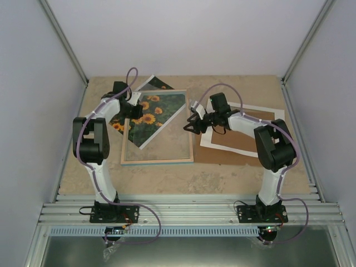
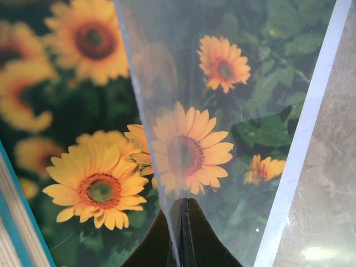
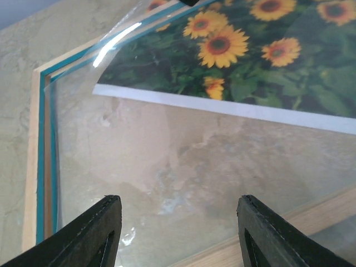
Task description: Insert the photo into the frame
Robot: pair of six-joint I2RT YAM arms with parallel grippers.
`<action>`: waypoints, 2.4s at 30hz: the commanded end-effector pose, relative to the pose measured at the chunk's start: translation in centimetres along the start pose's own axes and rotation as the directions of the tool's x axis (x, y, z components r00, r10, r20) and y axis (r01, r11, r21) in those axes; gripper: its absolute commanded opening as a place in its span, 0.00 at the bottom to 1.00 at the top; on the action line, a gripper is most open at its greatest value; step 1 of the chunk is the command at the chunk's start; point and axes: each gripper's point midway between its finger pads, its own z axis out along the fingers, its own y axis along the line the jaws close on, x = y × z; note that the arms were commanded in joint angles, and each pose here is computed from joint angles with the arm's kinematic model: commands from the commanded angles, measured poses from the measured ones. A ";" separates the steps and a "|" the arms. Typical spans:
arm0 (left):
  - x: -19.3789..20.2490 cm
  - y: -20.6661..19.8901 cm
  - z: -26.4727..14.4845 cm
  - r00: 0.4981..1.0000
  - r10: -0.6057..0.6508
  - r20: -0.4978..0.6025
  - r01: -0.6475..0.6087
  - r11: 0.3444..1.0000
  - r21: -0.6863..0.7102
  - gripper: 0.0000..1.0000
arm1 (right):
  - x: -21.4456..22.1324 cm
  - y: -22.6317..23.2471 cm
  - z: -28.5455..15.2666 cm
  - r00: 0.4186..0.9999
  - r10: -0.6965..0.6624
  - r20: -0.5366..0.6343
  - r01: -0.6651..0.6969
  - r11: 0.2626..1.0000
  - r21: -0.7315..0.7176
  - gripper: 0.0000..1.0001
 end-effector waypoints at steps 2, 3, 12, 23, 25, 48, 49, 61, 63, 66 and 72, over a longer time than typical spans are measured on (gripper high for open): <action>0.5 1.9 0.7 1.000 0.012 -0.029 -0.014 0.998 -0.062 0.00 | 0.9 1.1 -0.2 0.999 -0.028 -0.019 0.028 0.999 -0.017 0.58; 0.5 2.0 0.7 0.999 0.012 -0.032 -0.014 0.998 -0.068 0.00 | 1.1 1.1 -0.2 0.999 -0.024 -0.022 0.024 1.000 -0.016 0.58; 1.4 3.6 1.9 0.996 -0.007 -0.086 -0.003 0.993 -0.115 0.00 | 1.9 1.3 -0.2 0.999 -0.017 -0.037 0.017 1.000 -0.013 0.58; 2.1 5.0 2.1 0.993 -0.016 -0.118 -0.006 0.982 -0.187 0.00 | 2.1 1.1 -0.2 0.999 -0.018 -0.047 0.018 1.000 0.000 0.58; 2.4 5.2 2.3 0.991 -0.024 -0.132 -0.003 0.980 -0.197 0.00 | 2.1 1.1 -0.3 0.999 -0.020 -0.045 0.020 1.000 0.001 0.58; 3.3 1.1 1.0 0.940 -0.164 -0.300 0.151 0.986 -0.066 0.00 | 1.6 1.1 -0.4 0.999 -0.020 -0.035 0.021 1.000 0.002 0.59; 3.1 0.8 0.8 0.940 -0.168 -0.296 0.160 0.986 -0.052 0.00 | 1.7 1.1 -0.4 0.999 -0.020 -0.037 0.020 1.000 0.002 0.59; 1.4 -1.5 -1.1 0.932 -0.223 -0.286 0.241 0.970 0.027 0.00 | 1.6 1.3 -0.5 0.999 -0.030 -0.032 0.030 1.000 0.001 0.59; 1.1 -1.8 -1.4 0.934 -0.226 -0.275 0.246 0.968 0.040 0.00 | 1.7 1.3 -0.5 0.999 -0.030 -0.033 0.030 1.000 0.001 0.59; 0.3 -2.1 -2.0 0.934 -0.253 -0.252 0.272 0.961 0.044 0.00 | 1.7 1.4 -0.6 0.999 -0.032 -0.034 0.032 1.000 0.000 0.59; -0.4 -3.2 -3.1 0.935 -0.271 -0.228 0.298 0.950 0.092 0.00 | 1.9 1.4 -0.6 0.999 -0.034 -0.037 0.034 0.999 0.001 0.59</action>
